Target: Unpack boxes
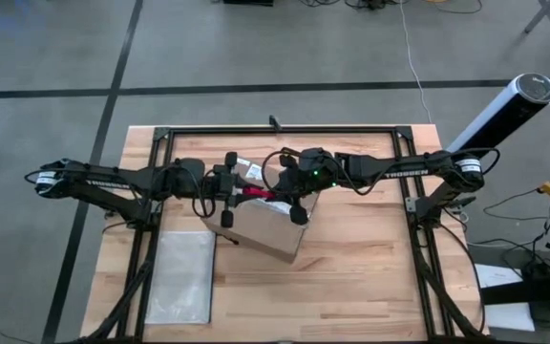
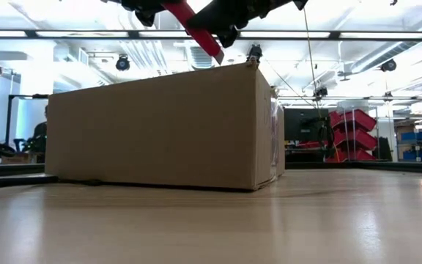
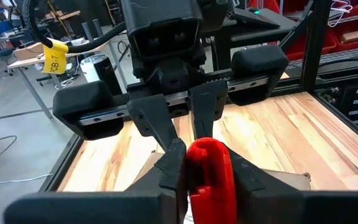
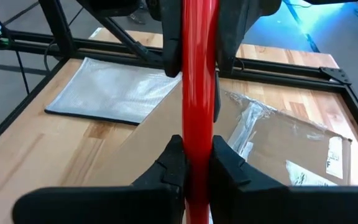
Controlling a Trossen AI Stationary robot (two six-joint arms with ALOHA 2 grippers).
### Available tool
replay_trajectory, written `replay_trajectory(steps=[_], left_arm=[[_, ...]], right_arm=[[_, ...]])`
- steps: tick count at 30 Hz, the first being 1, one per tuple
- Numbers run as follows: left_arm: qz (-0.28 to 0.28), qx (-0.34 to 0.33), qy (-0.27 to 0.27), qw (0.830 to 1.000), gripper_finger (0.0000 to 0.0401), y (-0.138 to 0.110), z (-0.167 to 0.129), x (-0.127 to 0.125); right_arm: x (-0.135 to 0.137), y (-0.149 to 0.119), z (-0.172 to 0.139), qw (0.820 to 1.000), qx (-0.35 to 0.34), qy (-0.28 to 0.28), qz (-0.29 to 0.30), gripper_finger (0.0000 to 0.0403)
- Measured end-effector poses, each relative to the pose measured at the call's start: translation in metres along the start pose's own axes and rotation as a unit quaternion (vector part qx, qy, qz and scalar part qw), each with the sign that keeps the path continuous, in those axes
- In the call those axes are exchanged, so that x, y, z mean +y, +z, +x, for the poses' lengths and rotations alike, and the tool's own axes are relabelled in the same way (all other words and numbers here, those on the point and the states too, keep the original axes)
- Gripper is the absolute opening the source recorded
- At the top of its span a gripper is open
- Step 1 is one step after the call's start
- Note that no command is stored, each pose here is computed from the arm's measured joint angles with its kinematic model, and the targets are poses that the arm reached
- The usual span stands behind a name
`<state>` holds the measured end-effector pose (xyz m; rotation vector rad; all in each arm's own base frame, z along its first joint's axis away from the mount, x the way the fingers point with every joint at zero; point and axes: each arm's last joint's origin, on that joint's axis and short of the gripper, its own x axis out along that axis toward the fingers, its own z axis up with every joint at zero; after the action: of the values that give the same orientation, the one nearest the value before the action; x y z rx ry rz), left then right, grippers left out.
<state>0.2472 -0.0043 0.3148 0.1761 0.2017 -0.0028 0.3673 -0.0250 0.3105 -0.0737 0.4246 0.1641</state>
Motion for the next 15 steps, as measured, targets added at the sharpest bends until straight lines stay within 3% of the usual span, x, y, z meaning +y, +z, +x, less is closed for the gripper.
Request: replay_trajectory(steps=[8,15], left_arm=[[0.0,-0.002,-0.001,1.0,0.012,0.0005,-0.0002,-0.0002],[0.002,-0.013,0.001,1.0,0.0122,0.0013,0.0039,-0.0003]], right_arm=[[-0.0006,0.0021,-0.0002,1.0,-0.011,-0.004,0.0,0.0018],[-0.0007,0.0056,-0.0009,1.0,-0.027,-0.006,-0.001,0.0018]])
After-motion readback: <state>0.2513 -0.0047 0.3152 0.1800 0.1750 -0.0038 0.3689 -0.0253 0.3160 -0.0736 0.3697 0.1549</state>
